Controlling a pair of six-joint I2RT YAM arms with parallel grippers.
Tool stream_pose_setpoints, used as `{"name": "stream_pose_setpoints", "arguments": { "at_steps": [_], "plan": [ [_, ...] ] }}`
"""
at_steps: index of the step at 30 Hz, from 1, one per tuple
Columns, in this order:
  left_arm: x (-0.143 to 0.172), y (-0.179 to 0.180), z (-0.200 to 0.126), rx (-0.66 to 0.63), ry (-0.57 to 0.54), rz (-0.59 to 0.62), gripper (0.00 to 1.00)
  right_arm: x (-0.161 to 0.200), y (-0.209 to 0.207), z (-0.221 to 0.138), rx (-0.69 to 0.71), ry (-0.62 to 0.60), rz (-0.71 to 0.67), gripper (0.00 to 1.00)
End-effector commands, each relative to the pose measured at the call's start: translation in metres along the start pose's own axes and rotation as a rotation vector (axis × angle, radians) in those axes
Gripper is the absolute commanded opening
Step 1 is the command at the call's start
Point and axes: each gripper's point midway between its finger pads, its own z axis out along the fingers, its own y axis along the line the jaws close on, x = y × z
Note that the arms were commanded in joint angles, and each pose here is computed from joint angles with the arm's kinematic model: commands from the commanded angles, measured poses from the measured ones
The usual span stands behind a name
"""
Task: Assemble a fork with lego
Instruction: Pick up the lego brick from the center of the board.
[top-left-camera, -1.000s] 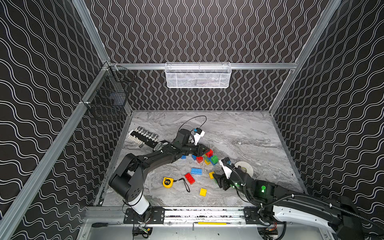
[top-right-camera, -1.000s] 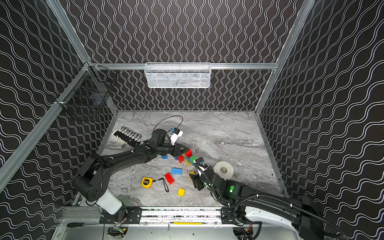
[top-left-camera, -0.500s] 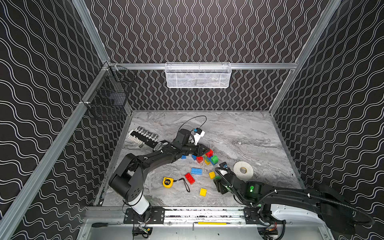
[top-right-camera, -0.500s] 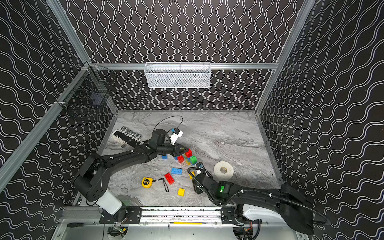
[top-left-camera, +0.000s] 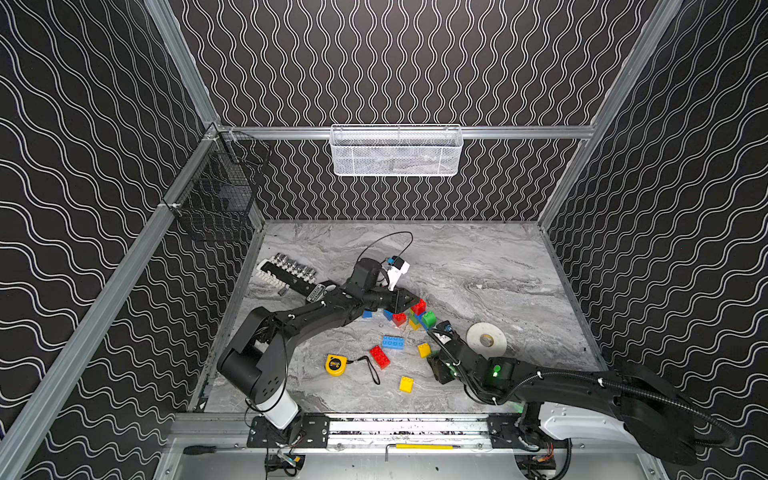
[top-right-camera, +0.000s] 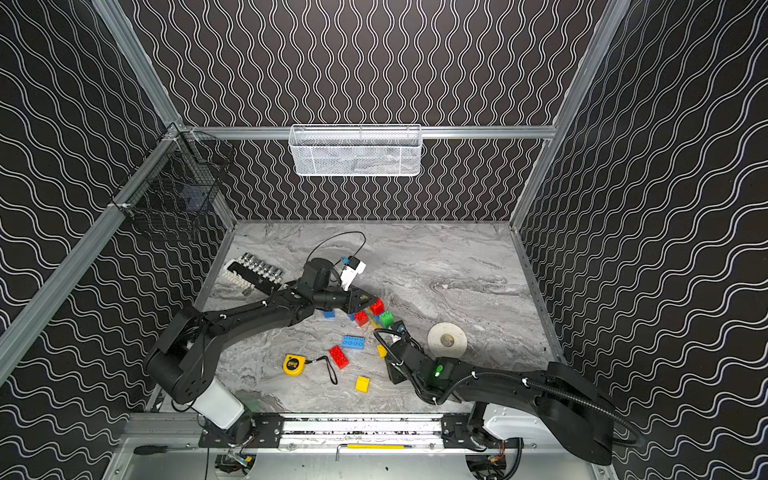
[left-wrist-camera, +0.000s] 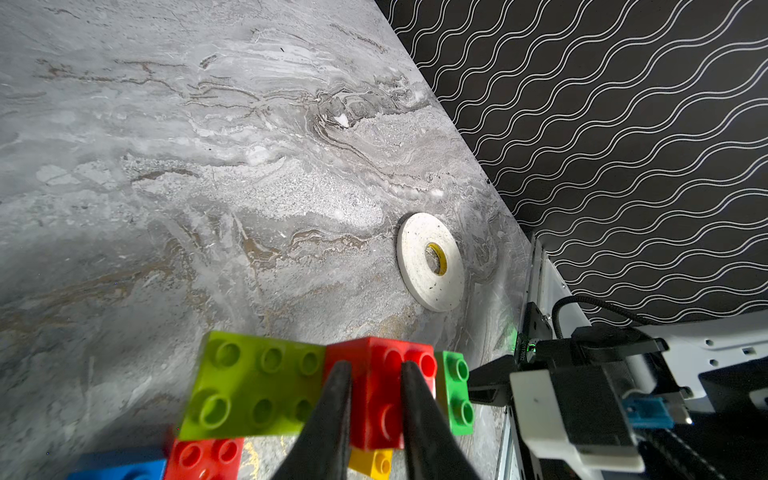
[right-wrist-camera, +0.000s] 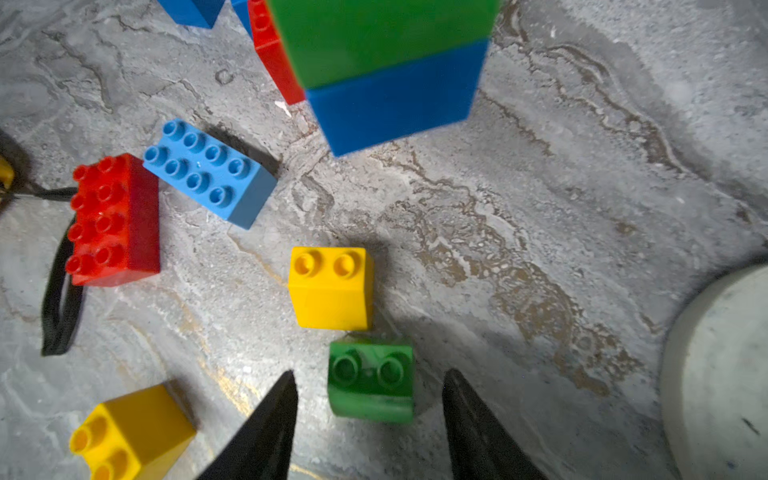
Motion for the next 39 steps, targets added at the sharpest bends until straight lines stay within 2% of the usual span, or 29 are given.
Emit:
{"name": "stream_pose_setpoints", "arguments": {
  "at_steps": [1, 11, 21, 27, 31, 37, 39],
  "plan": [
    [0.029, 0.025, 0.000, -0.109, 0.094, -0.071, 0.24, -0.005, 0.003, 0.002, -0.002, -0.009, 0.009, 0.57],
    [0.029, 0.024, -0.001, -0.109, 0.094, -0.070, 0.24, -0.007, 0.002, 0.009, 0.027, 0.000, 0.004, 0.46],
    [0.029, 0.024, -0.002, -0.111, 0.094, -0.069, 0.24, -0.005, 0.002, 0.015, 0.032, 0.016, -0.001, 0.39],
    [0.029, 0.024, -0.001, -0.109, 0.094, -0.069, 0.24, -0.005, 0.003, 0.015, 0.031, 0.016, 0.001, 0.27],
    [0.027, 0.023, -0.002, -0.107, 0.090, -0.068, 0.24, -0.016, -0.002, 0.002, 0.033, -0.045, 0.013, 0.23],
    [0.023, 0.020, -0.004, -0.101, 0.078, -0.064, 0.25, -0.036, -0.005, -0.023, -0.042, -0.220, 0.046, 0.20],
    [0.021, 0.018, -0.005, -0.097, 0.070, -0.063, 0.25, -0.040, -0.007, -0.026, -0.053, -0.246, 0.057, 0.19]
  ]
}}
